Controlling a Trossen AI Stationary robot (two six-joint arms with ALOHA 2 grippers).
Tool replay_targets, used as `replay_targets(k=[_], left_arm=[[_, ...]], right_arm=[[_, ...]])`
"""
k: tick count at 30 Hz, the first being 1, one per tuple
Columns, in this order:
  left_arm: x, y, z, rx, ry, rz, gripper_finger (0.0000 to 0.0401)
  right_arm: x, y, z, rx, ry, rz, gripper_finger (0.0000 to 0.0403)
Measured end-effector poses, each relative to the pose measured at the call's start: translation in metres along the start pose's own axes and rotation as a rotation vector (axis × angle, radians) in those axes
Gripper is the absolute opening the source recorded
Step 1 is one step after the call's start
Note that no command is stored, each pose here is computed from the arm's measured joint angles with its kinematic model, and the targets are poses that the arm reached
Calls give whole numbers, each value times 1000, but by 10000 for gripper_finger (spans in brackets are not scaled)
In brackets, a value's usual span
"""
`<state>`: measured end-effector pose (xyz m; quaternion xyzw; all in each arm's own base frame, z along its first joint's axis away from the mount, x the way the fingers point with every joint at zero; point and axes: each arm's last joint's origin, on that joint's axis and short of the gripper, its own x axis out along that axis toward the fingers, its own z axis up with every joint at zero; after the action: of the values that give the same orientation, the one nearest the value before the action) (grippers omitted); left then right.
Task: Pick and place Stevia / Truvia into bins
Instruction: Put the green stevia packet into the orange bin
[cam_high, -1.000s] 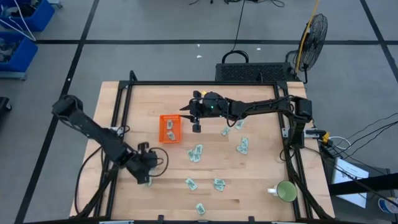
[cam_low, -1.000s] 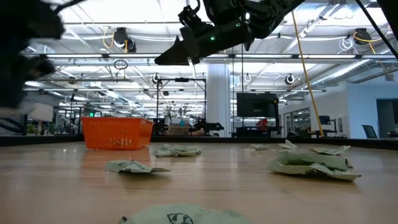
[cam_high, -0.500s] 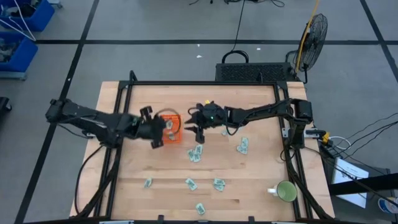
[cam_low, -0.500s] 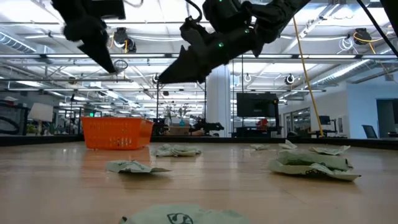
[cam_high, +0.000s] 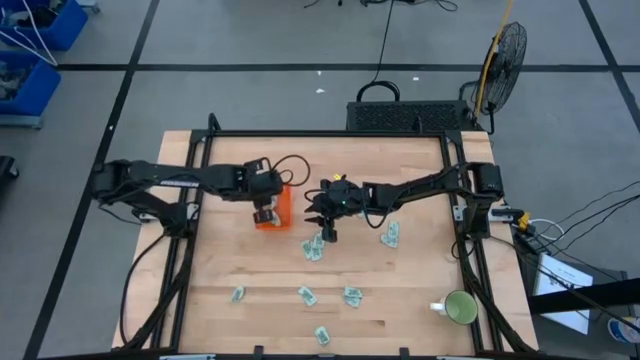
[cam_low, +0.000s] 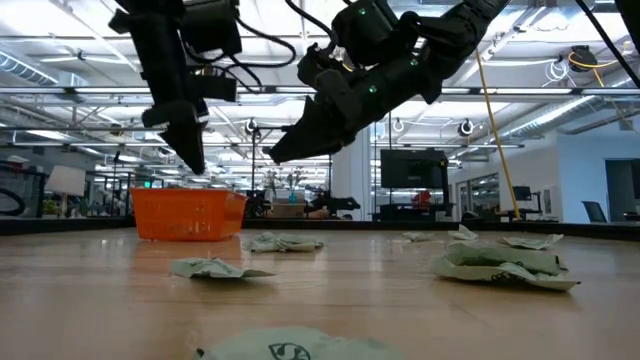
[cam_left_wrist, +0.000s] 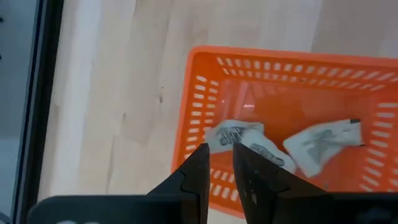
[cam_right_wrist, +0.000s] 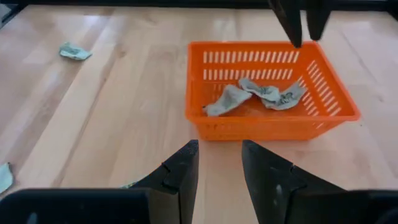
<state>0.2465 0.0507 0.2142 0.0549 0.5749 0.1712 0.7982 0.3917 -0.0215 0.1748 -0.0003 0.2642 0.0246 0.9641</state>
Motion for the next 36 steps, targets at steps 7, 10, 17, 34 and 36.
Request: replay_targets(k=[7, 10, 17, 34, 36], left_arm=[[3, 14, 6, 7, -45, 26, 77], [0, 22, 13, -16, -97, 68, 77], [-3, 33, 24, 5, -183, 192, 77], [-6, 38, 35, 12, -300, 220, 76], [-6, 39, 37, 7, -312, 223, 76]], right_arm=[[-36, -6, 6, -33, 167, -138, 116], [-69, -7, 10, -29, 297, -312, 116], [-129, -1, -16, 207, 444, -429, 116], [-150, -25, -126, 399, 396, -648, 116], [-147, -28, -130, 422, 354, -611, 116]])
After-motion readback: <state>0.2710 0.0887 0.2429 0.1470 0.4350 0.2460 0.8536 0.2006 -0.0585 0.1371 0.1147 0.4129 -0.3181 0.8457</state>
